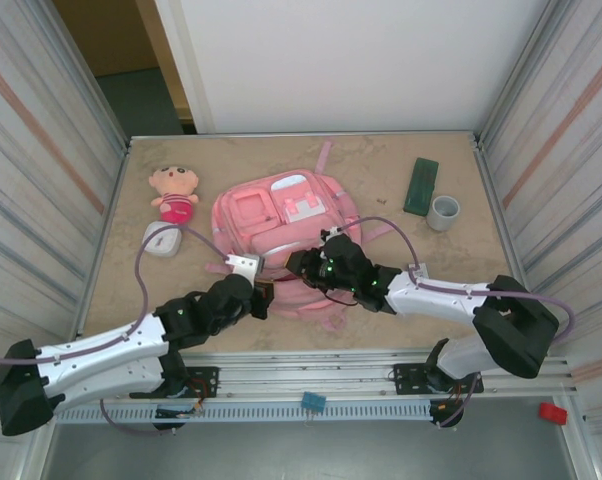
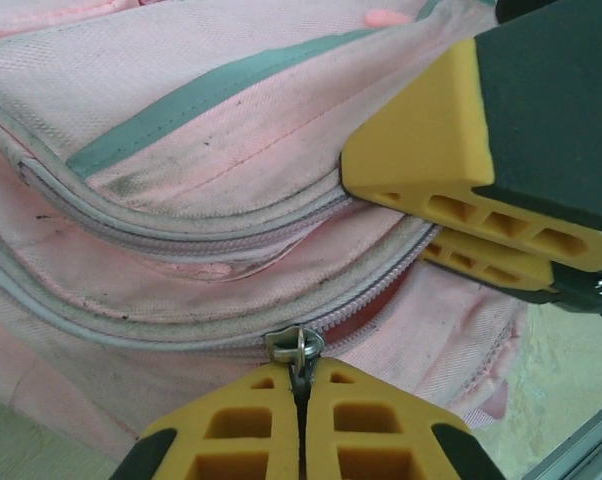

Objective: Pack books, pencil case, and school supplies into a backpack

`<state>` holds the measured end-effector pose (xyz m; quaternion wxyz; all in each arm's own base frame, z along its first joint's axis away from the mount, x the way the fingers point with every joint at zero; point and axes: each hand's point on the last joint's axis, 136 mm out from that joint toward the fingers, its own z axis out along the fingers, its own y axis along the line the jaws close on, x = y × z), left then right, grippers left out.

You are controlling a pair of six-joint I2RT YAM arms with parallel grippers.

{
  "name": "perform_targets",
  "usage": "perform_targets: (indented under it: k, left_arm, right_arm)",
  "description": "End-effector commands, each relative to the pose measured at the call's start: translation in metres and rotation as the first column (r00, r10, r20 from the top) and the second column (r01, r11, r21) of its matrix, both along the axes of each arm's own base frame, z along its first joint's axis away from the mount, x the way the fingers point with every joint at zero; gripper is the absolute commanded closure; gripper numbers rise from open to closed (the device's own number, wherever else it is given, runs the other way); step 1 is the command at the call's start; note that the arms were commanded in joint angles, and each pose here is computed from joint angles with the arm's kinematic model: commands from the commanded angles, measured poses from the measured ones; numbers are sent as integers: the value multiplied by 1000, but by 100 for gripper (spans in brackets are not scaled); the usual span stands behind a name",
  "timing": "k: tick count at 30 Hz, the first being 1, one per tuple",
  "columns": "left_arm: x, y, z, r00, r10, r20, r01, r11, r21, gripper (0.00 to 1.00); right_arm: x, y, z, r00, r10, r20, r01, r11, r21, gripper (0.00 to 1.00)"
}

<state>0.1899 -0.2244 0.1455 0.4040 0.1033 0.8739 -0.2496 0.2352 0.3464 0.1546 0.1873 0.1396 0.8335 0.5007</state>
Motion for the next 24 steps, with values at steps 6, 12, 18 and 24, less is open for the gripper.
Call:
perform_targets:
  k: [6,12,18,24]
  left_arm:
    - [33,48,3,985,174,-2,-174,984,-36,100]
    - [52,85,-3,961,277,6,-277,961,-20,100]
    - [79,108,-14,941,339,12,-339,941,-15,95]
    - [103,108,-5,941,339,6,-339,940,-33,79]
  right_arm:
    - [7,-8,36,995,44,91,-43,999,-16,92]
    - [3,-14,80,976,134,171,-127,991,-48,93]
    - [-3,-5,104,952,239,189,-235,971,-44,94]
    - [9,-3,93,968,191,165,-189,982,-29,93]
